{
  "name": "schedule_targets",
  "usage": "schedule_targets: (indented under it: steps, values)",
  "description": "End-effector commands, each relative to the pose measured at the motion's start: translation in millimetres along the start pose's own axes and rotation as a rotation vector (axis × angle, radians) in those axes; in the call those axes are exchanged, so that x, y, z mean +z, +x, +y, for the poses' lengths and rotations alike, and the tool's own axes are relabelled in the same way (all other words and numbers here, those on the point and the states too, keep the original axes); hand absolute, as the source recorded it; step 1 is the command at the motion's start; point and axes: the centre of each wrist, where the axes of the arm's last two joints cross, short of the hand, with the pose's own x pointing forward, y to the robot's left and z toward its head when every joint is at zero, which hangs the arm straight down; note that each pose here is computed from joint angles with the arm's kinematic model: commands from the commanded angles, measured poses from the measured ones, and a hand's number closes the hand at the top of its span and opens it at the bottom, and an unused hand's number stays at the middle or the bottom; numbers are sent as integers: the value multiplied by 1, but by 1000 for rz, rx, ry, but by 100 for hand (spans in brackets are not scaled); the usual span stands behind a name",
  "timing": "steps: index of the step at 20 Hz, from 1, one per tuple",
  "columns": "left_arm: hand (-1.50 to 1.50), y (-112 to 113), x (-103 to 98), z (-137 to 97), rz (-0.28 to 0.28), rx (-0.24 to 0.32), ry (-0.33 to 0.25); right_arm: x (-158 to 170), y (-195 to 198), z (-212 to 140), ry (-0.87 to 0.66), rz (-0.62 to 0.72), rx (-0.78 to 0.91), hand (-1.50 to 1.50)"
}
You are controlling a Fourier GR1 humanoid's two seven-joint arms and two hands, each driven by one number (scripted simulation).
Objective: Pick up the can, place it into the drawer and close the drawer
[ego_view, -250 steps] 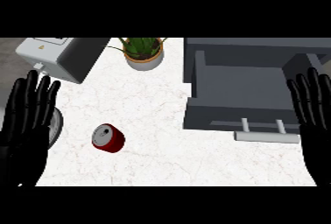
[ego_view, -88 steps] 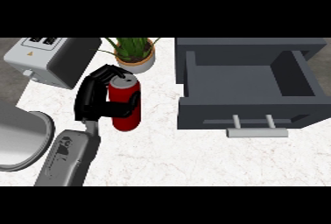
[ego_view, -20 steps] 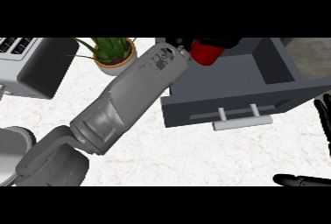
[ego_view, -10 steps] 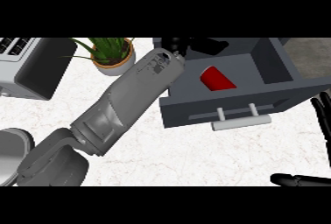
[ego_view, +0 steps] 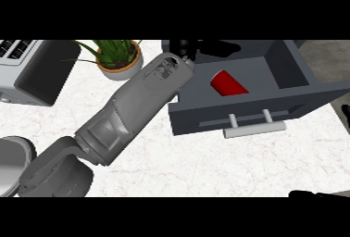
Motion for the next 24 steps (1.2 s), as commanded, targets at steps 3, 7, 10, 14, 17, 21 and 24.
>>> schedule_targets:
  steps: [3,7,10,14,17,21,24]
  values:
    - [-150,11,2,-4,10,70,-30,-14,12,-4,48,-85,194,-150]
    - [-150,16,5,-6,2,112,-18,-14,17,-1,83,-124,284,-150]
    - [-150,26,0,-4,-8,136,0,-17,25,2,90,-159,360,-150]
    - [-150,39,-3,-5,-30,138,15,-25,28,28,120,-162,509,-150]
    - [-150,30,0,-6,-44,125,17,-29,13,19,161,-161,633,-150]
    - [-150,47,3,-10,-23,131,14,-38,4,34,166,-129,788,-150]
    - [-150,35,7,-9,-20,153,-4,-38,-28,50,226,-115,860,-150]
